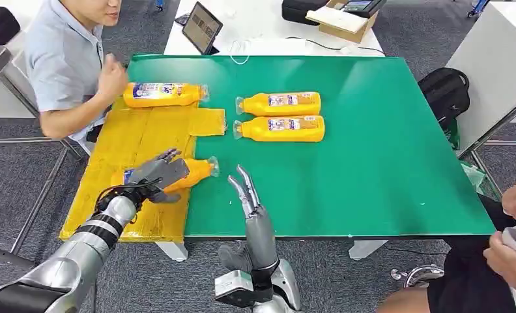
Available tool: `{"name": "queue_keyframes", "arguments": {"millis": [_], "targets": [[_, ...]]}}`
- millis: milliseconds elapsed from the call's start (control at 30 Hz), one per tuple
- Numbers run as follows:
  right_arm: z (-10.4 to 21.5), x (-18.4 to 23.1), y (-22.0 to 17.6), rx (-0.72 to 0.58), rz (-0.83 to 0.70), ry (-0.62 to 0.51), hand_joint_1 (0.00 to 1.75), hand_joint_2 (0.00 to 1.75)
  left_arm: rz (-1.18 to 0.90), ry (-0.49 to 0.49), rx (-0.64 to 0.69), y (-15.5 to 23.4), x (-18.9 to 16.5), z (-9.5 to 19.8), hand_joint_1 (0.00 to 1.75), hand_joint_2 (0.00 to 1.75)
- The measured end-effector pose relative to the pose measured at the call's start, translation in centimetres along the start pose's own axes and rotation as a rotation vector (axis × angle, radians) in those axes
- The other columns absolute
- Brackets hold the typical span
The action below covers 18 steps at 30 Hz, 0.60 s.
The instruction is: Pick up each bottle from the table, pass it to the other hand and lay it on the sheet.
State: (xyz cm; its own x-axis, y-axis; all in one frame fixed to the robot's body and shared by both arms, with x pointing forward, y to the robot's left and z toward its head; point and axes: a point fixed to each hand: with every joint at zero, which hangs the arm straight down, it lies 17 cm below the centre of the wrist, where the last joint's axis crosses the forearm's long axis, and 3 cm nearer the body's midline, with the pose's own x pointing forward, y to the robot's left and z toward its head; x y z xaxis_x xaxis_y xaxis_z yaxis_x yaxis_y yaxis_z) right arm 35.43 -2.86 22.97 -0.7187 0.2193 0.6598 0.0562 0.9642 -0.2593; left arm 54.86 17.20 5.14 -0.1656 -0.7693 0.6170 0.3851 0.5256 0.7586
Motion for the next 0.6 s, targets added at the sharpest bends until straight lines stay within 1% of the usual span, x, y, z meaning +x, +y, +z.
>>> {"name": "queue_keyframes", "arguments": {"millis": [167, 300, 367, 433, 467, 533, 600], "targets": [[0.2, -0.2, 0.2, 0.006, -0.001, 0.008, 0.00, 0.00, 0.120, -0.095, -0.041, -2.0, 2.9, 0.3, 0.00, 1.75], [0.5, -0.4, 0.4, 0.018, 0.008, 0.007, 0.00, 0.00, 0.329, -0.193, 0.013, -2.4, 6.4, 1.2, 0.00, 1.75], [0.7, -0.2, 0.6, 0.034, 0.025, -0.008, 0.00, 0.00, 0.450, -0.259, 0.084, -1.6, 8.4, 2.1, 0.00, 1.75], [1.0, -0.1, 0.8, 0.053, 0.052, -0.023, 0.00, 0.00, 0.539, -0.325, 0.203, 0.5, 10.2, 3.2, 0.00, 1.75], [1.1, -0.2, 0.7, 0.058, 0.065, -0.026, 0.00, 0.00, 0.567, -0.362, 0.280, 2.3, 11.2, 3.8, 0.00, 1.75], [1.3, -0.5, 0.5, 0.057, 0.080, -0.023, 0.00, 0.00, 0.590, -0.391, 0.359, 3.8, 12.0, 4.8, 0.00, 1.75], [1.5, -0.6, 0.2, 0.063, 0.112, -0.033, 0.00, 0.00, 0.619, -0.434, 0.491, 6.2, 12.7, 6.6, 0.00, 1.75]]}}
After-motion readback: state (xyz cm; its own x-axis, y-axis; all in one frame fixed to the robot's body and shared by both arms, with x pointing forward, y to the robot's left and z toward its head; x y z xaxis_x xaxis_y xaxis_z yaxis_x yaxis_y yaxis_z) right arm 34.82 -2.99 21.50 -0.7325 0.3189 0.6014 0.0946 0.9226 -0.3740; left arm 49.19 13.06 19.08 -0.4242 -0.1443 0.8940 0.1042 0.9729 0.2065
